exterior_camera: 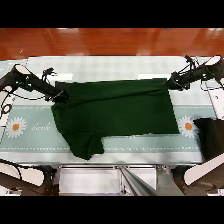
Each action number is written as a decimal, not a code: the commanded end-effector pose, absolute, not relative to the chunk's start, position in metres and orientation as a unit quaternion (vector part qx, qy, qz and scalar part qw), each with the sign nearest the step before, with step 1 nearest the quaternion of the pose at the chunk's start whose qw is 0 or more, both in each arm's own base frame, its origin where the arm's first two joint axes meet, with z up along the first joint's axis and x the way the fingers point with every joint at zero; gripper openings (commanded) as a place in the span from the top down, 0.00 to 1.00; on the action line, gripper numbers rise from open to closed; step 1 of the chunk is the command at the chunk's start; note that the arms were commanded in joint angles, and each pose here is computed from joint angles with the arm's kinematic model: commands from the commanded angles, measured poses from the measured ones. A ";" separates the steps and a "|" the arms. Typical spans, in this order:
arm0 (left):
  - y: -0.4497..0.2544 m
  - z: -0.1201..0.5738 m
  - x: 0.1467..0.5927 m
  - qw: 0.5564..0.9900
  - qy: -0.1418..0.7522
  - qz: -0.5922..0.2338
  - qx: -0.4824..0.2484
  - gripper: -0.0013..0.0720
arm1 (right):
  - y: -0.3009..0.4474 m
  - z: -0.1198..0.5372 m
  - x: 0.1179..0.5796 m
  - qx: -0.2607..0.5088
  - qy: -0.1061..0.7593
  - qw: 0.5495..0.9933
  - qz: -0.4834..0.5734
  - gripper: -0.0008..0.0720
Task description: Fold the shirts.
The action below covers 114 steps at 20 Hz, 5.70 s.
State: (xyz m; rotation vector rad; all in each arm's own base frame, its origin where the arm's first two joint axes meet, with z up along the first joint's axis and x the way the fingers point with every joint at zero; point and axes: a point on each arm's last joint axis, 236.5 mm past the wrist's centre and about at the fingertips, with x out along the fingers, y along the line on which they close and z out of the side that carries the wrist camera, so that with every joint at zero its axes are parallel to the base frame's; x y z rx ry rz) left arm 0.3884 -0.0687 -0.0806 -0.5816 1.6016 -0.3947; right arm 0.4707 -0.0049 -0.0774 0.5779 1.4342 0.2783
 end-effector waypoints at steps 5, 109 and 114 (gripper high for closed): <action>-0.036 -0.019 0.373 0.656 0.690 -0.152 -0.267 0.29 | -0.050 -0.023 0.427 0.303 0.668 0.674 0.084 0.42; -0.065 -0.032 0.460 0.673 0.625 -0.186 -0.351 0.29 | -0.020 -0.025 0.517 0.411 0.511 0.740 0.148 0.42; 0.005 0.024 0.425 0.768 0.569 -0.095 -0.279 0.29 | -0.120 0.025 0.458 0.372 0.503 0.775 0.086 0.42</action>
